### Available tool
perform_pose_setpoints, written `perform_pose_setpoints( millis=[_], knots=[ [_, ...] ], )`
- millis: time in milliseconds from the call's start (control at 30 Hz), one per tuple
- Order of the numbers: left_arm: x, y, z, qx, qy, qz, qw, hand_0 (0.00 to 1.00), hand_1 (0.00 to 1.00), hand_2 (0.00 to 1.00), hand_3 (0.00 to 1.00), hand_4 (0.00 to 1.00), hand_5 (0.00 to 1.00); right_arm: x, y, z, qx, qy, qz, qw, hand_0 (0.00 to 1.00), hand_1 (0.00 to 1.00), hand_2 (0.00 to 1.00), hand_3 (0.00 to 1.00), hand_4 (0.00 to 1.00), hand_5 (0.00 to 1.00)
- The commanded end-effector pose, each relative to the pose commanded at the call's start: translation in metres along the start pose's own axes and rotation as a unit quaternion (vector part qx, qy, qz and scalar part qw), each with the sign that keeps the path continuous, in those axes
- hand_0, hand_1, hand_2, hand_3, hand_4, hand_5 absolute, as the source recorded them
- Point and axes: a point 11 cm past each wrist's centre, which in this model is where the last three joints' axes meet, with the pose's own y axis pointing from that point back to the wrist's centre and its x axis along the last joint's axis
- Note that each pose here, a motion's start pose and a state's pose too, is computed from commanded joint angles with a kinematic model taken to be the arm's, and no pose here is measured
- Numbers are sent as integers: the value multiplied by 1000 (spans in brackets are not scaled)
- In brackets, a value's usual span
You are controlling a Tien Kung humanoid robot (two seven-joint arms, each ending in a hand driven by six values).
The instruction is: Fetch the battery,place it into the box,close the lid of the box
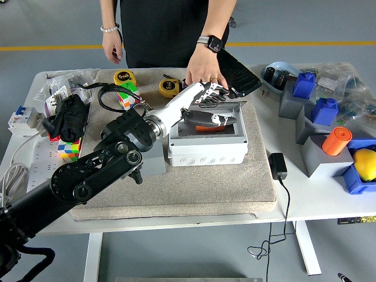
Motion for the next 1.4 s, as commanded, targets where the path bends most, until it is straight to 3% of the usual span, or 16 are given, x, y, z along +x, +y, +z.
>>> perform_pose_setpoints(
  millis=[567, 833, 967, 1100, 1267, 1400],
  knots=[
    [-19, 9, -16, 24, -2, -30, 999, 709, 709, 690, 721, 982, 331, 0, 0, 1, -1, -2, 0, 1000, 675, 646, 660, 552, 876, 437],
    [-15, 12, -11, 15, 14, -26, 999, 707, 702, 688, 717, 979, 333, 0, 0, 2, -1, -2, 1, 1000, 676, 647, 661, 552, 876, 437],
    [2, 15, -6, -7, 57, 0, 998, 707, 702, 688, 717, 979, 333, -1, 0, 1, 0, -3, 0, 1000, 676, 647, 661, 552, 876, 437],
    [30, 22, -5, -35, 108, 48, 992, 708, 717, 686, 700, 975, 328, -1, 0, 1, 0, -4, 0, 1000, 675, 646, 661, 552, 876, 437],
    [77, 41, -18, -65, 190, 124, 972, 710, 713, 678, 682, 979, 333, -1, 0, 0, 1, -4, -1, 1000, 675, 647, 660, 552, 876, 437],
    [114, 63, -42, -62, 249, 181, 949, 710, 713, 678, 682, 979, 333, -2, 0, 0, 1, -5, -2, 1000, 675, 647, 660, 552, 876, 437]
  ],
)
